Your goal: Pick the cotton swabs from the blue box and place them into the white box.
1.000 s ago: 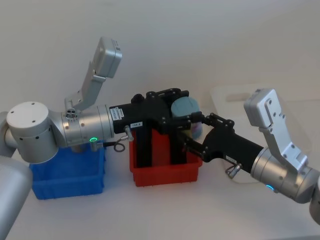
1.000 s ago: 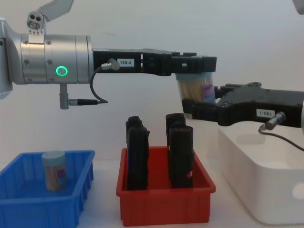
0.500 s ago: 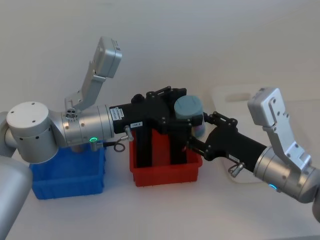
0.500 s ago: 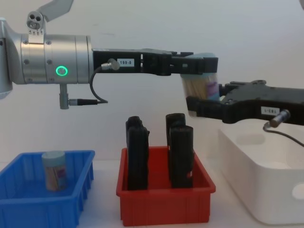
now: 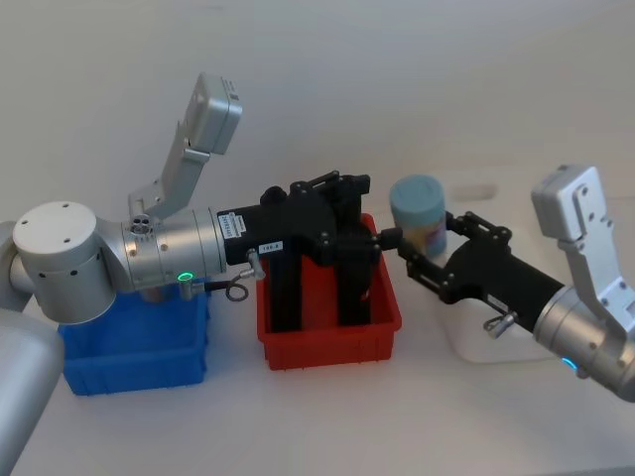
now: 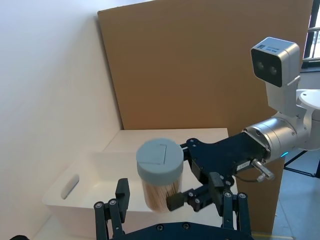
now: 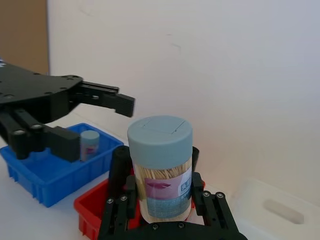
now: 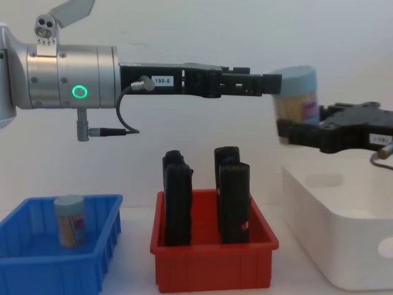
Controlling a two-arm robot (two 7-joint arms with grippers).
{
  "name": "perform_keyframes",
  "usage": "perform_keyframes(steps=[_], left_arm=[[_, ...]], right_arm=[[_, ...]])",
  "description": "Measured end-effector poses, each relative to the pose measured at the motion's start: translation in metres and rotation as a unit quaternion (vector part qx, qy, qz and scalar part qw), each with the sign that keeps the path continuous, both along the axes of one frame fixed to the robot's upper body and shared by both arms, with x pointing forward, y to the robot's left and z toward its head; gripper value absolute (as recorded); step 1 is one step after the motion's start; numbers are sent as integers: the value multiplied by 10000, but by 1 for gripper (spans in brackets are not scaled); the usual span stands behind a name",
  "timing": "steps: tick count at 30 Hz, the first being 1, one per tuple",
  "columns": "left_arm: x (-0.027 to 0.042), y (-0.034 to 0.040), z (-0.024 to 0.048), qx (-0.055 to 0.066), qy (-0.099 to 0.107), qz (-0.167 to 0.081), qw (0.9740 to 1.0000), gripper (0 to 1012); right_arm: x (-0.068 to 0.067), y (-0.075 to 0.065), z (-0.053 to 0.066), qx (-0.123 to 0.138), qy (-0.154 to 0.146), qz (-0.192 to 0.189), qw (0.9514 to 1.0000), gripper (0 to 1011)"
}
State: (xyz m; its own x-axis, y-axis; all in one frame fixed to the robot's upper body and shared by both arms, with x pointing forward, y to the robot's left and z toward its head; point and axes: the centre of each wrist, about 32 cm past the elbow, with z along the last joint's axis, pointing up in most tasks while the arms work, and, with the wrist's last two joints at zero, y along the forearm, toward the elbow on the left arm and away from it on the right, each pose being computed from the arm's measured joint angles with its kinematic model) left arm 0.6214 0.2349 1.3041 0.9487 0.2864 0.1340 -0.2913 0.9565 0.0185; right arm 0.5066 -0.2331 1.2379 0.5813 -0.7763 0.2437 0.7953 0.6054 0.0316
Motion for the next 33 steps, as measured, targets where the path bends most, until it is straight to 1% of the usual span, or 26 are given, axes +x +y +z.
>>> perform_keyframes(steps=[3,6,12,13,14,18,19,20,21,22,23,26,29,31,32,33], left_arm=[[0,0,0,0,0,0,10000,1004],[0,0,0,0,0,0,10000,1004],[0,0,0,0,0,0,10000,1004],[0,0,0,0,0,0,10000,1004],[0,0,0,0,0,0,10000,1004],[0,0,0,0,0,0,10000,1004],[0,0,0,0,0,0,10000,1004],[0,0,0,0,0,1,10000,1004],[0,0,0,0,0,0,10000,1004],[0,0,0,0,0,0,10000,1004],[0,0,0,0,0,0,10000,1004],[0,0,0,0,0,0,10000,1004],[0,0,0,0,0,0,10000,1004],[0,0,0,0,0,0,10000,1004],[0,0,0,0,0,0,10000,1004],[0,0,0,0,0,0,10000,1004]], right_arm=[[-9,-64,-13,55,1,-233,9997,635],[-12,-100,-19,87,-1,-374,9993,635],[-11,-213,-57,192,13,-856,9961,635],[-11,-213,-57,192,13,-856,9961,635],[-7,-238,-66,220,16,-991,9948,635],[11,-292,-99,264,48,-1270,9915,635],[25,-312,-114,277,72,-1395,9898,635],[25,-312,-114,277,72,-1395,9898,635],[43,-330,-125,290,99,-1511,9880,635],[50,-336,-130,294,112,-1548,9874,635],[82,-355,-153,307,168,-1686,9851,635],[122,-372,-176,315,243,-1831,9823,635],[216,-392,-233,317,423,-2035,9777,635],[257,-398,-256,317,498,-2101,9759,635],[303,-401,-285,317,581,-2159,9742,635],[316,-401,-291,313,606,-2175,9737,635]])
